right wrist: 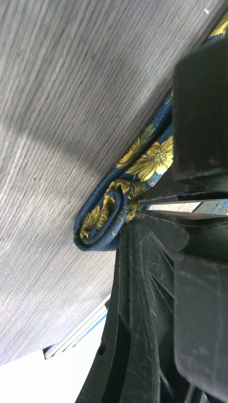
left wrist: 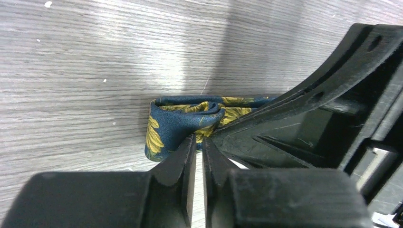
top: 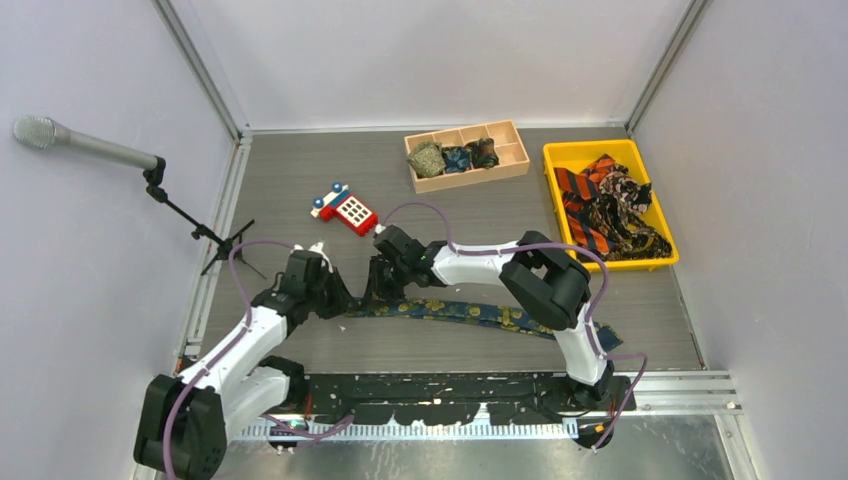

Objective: Roll the ties
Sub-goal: Roll the tie at the center of the board.

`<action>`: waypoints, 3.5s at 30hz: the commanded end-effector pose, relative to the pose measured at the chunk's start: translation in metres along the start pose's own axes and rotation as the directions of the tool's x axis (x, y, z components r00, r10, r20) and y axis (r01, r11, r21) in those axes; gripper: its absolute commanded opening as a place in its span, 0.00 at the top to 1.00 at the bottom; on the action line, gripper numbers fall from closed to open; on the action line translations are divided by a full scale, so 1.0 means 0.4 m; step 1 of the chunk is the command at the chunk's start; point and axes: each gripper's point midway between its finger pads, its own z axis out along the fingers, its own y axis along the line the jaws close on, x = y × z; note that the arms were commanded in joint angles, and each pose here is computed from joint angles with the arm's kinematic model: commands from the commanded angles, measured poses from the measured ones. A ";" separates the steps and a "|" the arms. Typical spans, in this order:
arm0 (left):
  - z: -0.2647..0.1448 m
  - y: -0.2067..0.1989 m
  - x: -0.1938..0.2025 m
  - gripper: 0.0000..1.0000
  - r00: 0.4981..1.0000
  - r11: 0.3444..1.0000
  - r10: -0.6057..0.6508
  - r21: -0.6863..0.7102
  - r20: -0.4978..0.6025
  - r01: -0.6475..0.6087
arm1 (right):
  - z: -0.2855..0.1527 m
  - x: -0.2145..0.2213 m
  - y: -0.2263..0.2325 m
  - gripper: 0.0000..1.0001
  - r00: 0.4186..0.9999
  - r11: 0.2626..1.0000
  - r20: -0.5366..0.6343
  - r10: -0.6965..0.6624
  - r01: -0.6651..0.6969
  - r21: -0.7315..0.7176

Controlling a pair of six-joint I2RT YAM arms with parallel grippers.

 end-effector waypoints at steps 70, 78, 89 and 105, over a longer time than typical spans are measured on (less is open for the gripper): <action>-0.040 0.026 -0.051 0.88 0.953 0.975 -0.199 0.140 0.227 0.171 | 0.012 0.005 -0.015 0.84 0.999 0.999 -0.017 -0.027 0.027 0.025; -0.049 0.028 -0.062 0.95 0.951 0.978 -0.193 0.123 0.242 0.167 | -0.033 -0.021 0.027 0.84 0.999 0.999 0.023 -0.038 0.037 0.020; -0.049 0.022 -0.073 1.00 0.955 0.983 -0.165 0.117 0.245 0.139 | 0.012 -0.003 0.013 0.84 1.000 1.000 -0.008 -0.012 0.012 0.018; -0.071 0.032 -0.101 1.00 0.961 0.998 -0.060 0.043 0.271 0.051 | 0.050 -0.031 0.043 0.84 0.999 0.999 -0.024 -0.037 0.037 0.001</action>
